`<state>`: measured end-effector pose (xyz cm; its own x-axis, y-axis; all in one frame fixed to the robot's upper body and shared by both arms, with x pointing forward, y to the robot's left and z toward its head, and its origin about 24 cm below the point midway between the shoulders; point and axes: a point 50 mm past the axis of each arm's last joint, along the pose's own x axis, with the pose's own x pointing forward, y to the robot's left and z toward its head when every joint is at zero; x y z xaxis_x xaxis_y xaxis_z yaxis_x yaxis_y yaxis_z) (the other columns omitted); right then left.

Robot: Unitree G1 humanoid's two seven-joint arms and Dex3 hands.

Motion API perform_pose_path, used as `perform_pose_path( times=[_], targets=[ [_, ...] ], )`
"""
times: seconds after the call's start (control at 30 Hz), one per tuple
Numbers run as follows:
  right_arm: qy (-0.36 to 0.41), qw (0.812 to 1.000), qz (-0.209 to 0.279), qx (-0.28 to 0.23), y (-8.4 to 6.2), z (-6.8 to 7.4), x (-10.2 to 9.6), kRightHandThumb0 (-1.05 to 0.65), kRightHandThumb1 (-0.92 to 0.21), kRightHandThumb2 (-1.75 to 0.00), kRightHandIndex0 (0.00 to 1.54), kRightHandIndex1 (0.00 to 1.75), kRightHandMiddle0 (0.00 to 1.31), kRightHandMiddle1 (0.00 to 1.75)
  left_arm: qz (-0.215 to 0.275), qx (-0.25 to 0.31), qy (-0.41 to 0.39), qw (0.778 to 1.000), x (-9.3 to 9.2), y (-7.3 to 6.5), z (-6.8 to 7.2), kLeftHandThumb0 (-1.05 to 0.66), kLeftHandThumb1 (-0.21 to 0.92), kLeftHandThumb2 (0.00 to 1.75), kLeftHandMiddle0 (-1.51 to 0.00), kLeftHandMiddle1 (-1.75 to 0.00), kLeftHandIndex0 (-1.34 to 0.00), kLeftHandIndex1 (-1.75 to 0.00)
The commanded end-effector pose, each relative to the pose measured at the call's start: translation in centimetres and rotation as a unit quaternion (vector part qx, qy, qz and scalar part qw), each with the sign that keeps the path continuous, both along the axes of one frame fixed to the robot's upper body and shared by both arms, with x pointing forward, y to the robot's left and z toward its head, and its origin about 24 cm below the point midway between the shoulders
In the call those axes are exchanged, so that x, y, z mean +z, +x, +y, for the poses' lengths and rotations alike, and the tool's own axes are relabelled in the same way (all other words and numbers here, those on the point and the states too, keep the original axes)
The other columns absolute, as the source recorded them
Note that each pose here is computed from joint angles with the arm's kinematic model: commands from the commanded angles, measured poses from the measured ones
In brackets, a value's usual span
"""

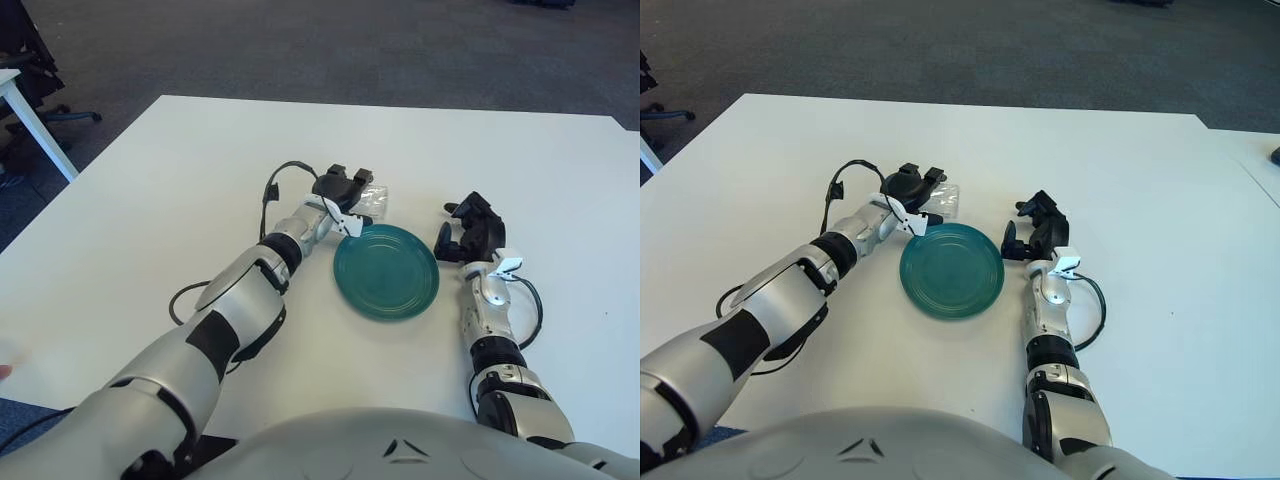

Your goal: Put the bottle into the plate.

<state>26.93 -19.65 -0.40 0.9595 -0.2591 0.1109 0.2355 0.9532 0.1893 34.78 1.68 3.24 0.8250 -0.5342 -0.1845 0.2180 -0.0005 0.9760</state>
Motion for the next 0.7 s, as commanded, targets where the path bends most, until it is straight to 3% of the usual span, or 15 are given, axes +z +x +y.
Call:
perform_pose_path(
  times=[0.0, 0.07, 0.17, 0.27, 0.5, 0.67],
  targets=[
    [0.026, 0.997, 0.062, -0.021, -3.08, 0.25, -3.34, -0.01, 0.12, -1.72, 0.96, 1.49, 0.79, 1.75, 0.05, 0.012, 0.034, 0.998, -2.33, -0.97, 1.01, -0.97, 0.92, 0.43, -0.63, -1.74, -0.19, -1.5],
    [0.026, 0.998, 0.06, -0.022, -3.11, 0.28, -3.31, -0.01, 0.12, -1.72, 0.96, 1.49, 0.79, 1.75, 0.051, 0.017, 0.029, 0.998, -2.33, -0.94, 1.04, -0.91, 0.92, 0.36, -0.66, -1.74, -0.21, -1.6],
    [0.027, 0.998, 0.057, -0.024, -3.18, 0.3, -3.27, -0.01, 0.13, -1.72, 0.97, 1.49, 0.79, 1.75, 0.048, 0.028, 0.024, 0.998, -2.29, -0.87, 1.07, -0.59, 0.6, 0.89, -0.73, -1.74, -0.41, -1.7],
    [0.029, 0.998, 0.055, -0.026, -3.29, 0.26, -3.27, -0.01, 0.13, -1.72, 0.97, 1.49, 0.79, 1.75, 0.04, 0.049, 0.01, 0.998, -2.21, -0.81, 1.03, -0.51, 0.44, 1.13, -0.81, -1.75, -0.52, -1.73],
    [0.029, 0.998, 0.053, -0.028, -3.36, 0.23, -3.23, -0.01, 0.13, -1.73, 0.97, 1.49, 0.8, 1.75, 0.025, 0.074, -0.032, 0.996, -2.12, -0.91, 0.89, -0.5, 0.25, 1.39, -1.01, -1.75, -0.67, -1.75],
    [0.029, 0.998, 0.054, -0.027, -3.41, 0.21, -3.26, -0.01, 0.13, -1.73, 0.97, 1.49, 0.8, 1.75, 0.013, 0.071, -0.046, 0.996, -2.05, -1.0, 0.89, -0.52, 0.2, 1.46, -1.1, -1.75, -0.71, -1.75]
  ],
)
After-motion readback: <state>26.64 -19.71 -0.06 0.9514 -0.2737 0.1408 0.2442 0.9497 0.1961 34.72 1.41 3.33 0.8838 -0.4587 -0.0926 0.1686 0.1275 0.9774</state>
